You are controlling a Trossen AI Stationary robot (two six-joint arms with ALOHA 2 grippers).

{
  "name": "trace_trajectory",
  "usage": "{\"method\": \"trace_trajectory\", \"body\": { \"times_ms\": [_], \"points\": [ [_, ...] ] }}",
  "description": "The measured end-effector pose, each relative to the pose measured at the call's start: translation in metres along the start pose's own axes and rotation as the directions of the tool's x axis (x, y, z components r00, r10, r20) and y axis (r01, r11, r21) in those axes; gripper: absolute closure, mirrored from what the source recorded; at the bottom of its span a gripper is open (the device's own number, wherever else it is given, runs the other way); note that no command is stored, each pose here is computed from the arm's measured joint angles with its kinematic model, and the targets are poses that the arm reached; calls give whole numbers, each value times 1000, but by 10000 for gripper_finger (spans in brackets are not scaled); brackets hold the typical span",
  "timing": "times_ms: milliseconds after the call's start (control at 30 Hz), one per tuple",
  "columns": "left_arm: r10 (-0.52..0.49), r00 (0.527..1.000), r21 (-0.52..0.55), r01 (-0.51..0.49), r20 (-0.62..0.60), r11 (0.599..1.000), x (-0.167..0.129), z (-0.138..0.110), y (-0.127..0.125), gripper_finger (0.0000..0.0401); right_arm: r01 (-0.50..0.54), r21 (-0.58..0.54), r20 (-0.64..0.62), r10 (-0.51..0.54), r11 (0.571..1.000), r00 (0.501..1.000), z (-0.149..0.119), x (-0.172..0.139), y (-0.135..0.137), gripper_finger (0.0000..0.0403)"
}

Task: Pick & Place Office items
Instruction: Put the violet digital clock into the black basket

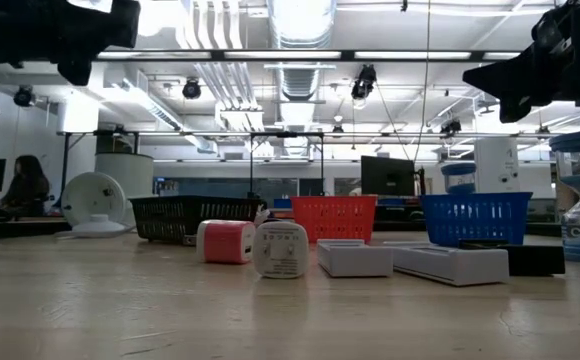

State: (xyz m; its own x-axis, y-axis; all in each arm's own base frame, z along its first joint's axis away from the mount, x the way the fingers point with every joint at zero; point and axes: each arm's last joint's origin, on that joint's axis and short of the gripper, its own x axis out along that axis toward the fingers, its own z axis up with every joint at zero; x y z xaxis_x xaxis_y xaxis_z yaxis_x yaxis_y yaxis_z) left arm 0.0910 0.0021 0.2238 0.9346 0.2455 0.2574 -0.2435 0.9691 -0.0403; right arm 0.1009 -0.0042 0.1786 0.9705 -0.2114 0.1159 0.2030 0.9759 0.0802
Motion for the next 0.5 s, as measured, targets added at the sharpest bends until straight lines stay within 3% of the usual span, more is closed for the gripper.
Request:
{"method": "trace_trajectory", "body": {
  "times_ms": [500],
  "points": [
    [60, 996, 59, -56, -60, 997, 19, 36, -3, 339, 0, -4, -2, 0, 1000, 1000, 0, 0, 0, 394]
  ]
}}
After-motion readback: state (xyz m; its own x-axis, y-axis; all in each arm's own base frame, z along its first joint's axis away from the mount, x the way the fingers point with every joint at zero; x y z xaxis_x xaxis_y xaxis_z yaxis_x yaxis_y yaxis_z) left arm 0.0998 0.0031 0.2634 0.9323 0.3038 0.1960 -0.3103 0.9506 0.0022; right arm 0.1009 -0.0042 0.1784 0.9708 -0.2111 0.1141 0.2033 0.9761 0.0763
